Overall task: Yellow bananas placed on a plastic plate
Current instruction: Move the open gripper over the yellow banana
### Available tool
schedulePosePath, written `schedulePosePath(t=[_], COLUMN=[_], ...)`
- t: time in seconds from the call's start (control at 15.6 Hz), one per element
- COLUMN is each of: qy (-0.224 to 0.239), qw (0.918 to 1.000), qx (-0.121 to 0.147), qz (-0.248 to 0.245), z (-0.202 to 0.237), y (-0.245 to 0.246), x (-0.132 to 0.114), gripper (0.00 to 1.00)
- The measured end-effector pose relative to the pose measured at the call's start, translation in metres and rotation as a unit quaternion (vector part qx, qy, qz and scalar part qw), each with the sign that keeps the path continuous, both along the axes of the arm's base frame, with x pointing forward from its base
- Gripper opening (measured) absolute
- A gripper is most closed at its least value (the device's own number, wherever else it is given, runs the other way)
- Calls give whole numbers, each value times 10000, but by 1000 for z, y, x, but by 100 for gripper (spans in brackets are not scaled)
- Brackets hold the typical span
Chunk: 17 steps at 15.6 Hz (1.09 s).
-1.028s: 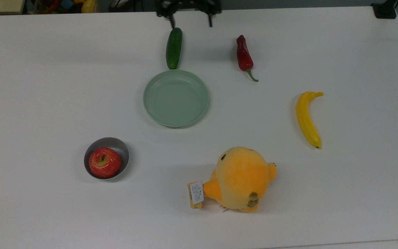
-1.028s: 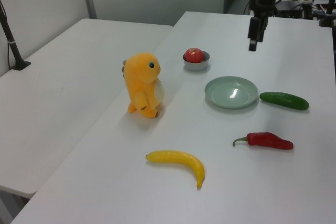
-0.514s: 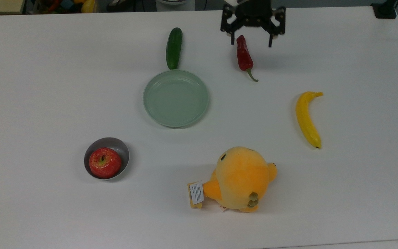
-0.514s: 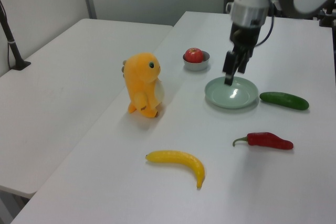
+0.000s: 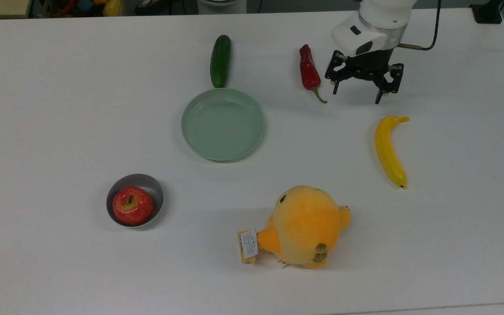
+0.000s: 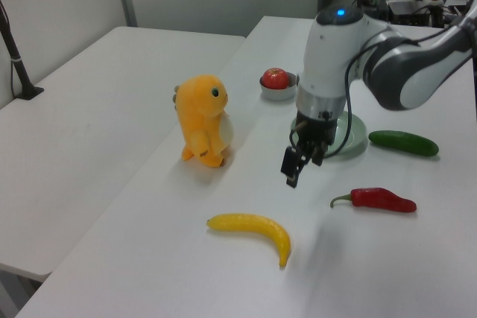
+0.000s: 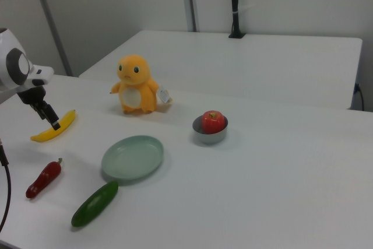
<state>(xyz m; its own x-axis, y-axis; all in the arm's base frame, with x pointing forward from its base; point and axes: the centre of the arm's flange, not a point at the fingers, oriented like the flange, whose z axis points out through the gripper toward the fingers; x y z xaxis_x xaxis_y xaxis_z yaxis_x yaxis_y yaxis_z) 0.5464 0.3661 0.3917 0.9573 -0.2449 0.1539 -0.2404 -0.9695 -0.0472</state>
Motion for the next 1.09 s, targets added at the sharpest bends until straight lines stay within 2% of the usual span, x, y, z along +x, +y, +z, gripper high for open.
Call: schedulePosePath(t=[0.45,0.58,0.84,1.09], qy=[-145,-301,-514,-646], qw=[9998,9995,9987,9978], qx=[-57,41,-53,15], qz=[-88,-87,-19,137], z=[-13,-15,-41,-63], y=[19,29,45,58], x=[9,8,4,1], gripper=[100,100,100,100])
